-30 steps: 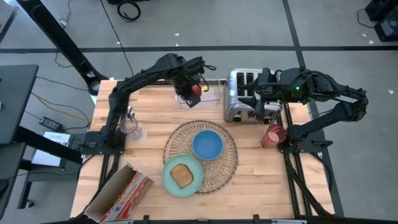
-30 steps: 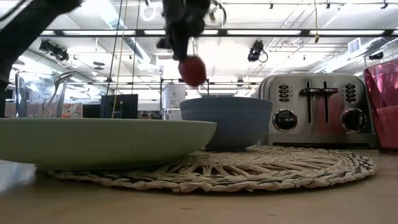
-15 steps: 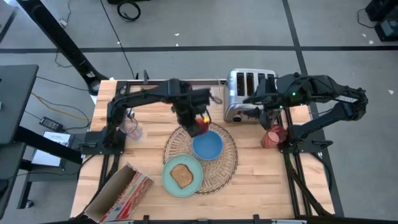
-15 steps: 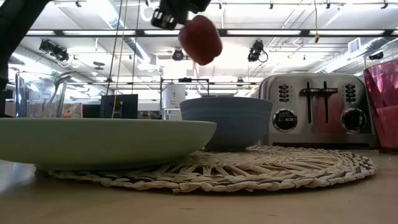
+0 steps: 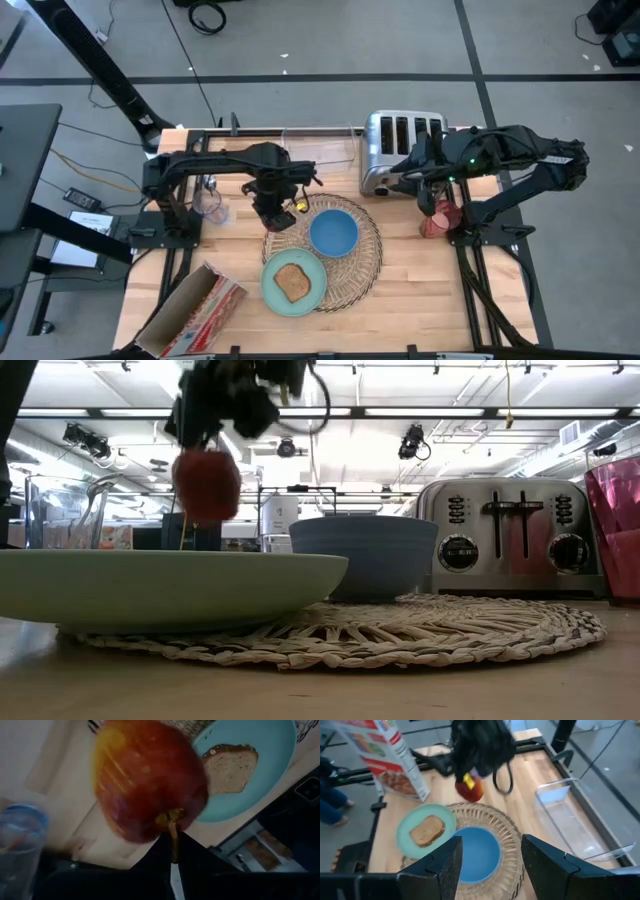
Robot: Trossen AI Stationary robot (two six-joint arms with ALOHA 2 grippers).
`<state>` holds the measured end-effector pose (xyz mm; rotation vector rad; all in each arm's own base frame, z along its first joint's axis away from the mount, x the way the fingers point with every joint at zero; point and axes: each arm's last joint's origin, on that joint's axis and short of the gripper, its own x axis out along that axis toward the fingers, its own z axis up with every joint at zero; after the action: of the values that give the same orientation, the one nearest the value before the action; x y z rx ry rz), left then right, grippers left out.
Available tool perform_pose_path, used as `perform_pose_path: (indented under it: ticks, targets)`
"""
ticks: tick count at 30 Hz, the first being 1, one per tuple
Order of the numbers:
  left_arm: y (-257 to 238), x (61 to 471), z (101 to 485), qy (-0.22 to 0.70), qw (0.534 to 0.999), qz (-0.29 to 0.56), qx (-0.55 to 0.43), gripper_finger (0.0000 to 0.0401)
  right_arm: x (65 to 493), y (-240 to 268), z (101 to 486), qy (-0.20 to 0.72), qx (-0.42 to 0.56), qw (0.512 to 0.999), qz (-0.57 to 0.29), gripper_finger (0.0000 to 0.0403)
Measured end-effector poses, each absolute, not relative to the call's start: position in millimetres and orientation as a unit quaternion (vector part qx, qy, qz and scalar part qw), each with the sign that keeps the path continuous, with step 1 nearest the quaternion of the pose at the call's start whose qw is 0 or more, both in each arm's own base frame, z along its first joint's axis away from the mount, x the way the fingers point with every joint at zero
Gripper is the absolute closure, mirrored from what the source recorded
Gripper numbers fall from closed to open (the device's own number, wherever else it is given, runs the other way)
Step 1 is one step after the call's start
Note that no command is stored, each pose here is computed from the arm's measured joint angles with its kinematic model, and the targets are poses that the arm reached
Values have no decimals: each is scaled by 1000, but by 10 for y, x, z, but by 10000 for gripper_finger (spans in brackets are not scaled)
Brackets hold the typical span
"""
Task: Arrange a breakfast setting
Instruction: Put the apple on the brown table mat to the left of the blue bowl
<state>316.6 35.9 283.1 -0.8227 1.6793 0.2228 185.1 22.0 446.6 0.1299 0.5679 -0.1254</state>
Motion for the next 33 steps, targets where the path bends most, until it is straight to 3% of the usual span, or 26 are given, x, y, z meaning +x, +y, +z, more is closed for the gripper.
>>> perform_pose_path:
  ticks: [15,33]
  targets:
    - [674,3295,2187,731,548,109,-391,381,2153,251,4302,318,51,943,-84,195]
    - [701,3395,2006,731,544,110,-398,380,2324,280,4211,333,60,937,-85,195]
